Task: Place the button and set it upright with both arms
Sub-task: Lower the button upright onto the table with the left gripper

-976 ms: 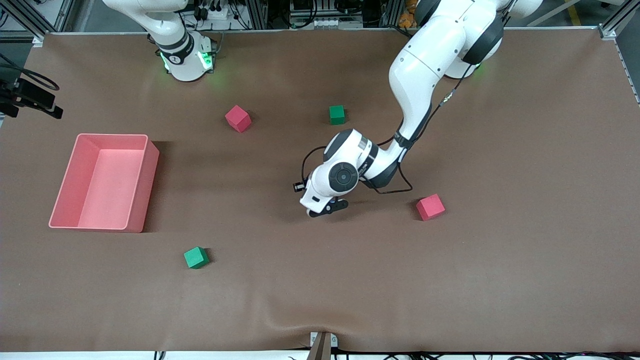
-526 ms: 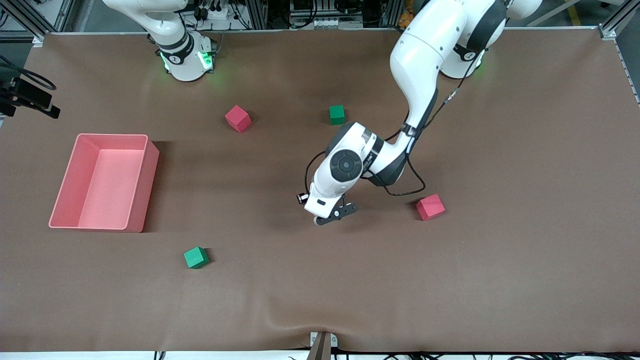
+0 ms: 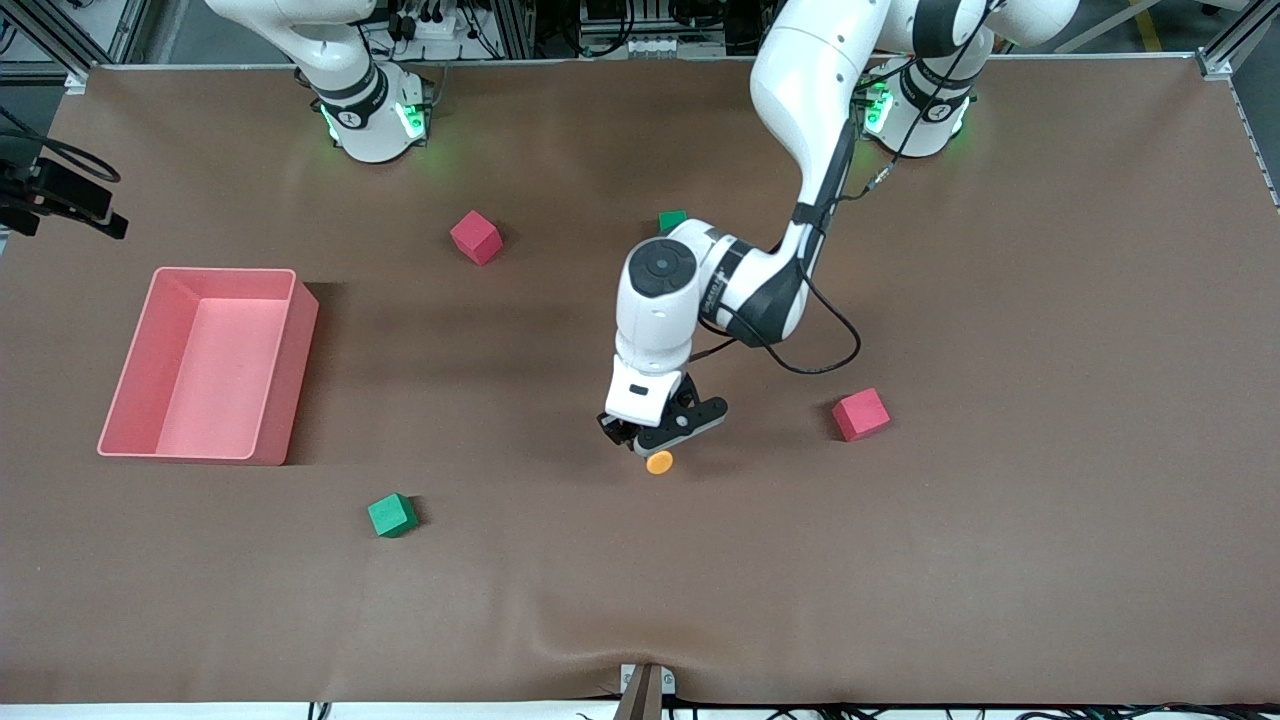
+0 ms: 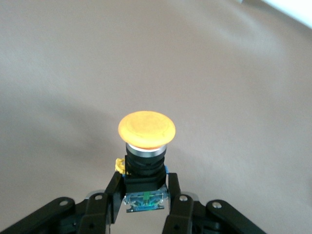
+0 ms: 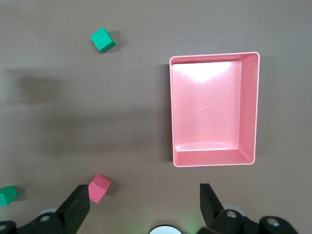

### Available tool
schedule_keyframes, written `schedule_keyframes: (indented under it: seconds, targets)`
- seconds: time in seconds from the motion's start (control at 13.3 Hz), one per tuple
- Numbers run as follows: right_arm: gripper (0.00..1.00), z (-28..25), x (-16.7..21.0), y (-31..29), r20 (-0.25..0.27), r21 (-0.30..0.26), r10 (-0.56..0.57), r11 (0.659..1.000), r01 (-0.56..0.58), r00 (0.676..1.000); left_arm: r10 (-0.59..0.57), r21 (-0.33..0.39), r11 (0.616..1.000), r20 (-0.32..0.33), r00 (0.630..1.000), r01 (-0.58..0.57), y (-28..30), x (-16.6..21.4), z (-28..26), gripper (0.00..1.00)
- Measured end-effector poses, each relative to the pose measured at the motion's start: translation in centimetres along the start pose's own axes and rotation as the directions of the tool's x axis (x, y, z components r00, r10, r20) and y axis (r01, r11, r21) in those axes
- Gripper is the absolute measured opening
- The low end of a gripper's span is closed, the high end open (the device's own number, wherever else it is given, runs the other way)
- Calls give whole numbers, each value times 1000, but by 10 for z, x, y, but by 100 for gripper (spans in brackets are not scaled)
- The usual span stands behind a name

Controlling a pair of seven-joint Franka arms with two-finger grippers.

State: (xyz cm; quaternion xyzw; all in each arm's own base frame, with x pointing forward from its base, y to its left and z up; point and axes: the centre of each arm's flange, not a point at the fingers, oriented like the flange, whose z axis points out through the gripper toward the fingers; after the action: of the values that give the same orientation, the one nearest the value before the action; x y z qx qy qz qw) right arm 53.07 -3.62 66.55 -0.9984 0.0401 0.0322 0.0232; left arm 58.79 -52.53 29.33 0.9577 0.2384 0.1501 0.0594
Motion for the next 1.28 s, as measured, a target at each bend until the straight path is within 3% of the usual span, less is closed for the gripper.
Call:
schedule_keyframes:
  seconds: [0.38, 0.68, 0.98, 1.28]
  targets:
    - [100, 17, 12, 11, 31, 0, 21, 1000, -21, 999, 18, 63, 998, -253, 967, -2, 3, -24, 12, 41]
    - [100, 18, 17, 11, 12, 0, 22, 1000, -22, 1000, 65, 81, 996, -484, 873, -29, 2, -69, 47, 41]
    - [100, 12, 19, 31, -22, 3, 58, 998, -58, 998, 150, 91, 989, -612, 777, -119, -3, -112, 77, 41]
    - [100, 9, 20, 56, -51, 6, 100, 995, -100, 994, 240, 120, 968, -697, 676, -220, -19, -151, 119, 41]
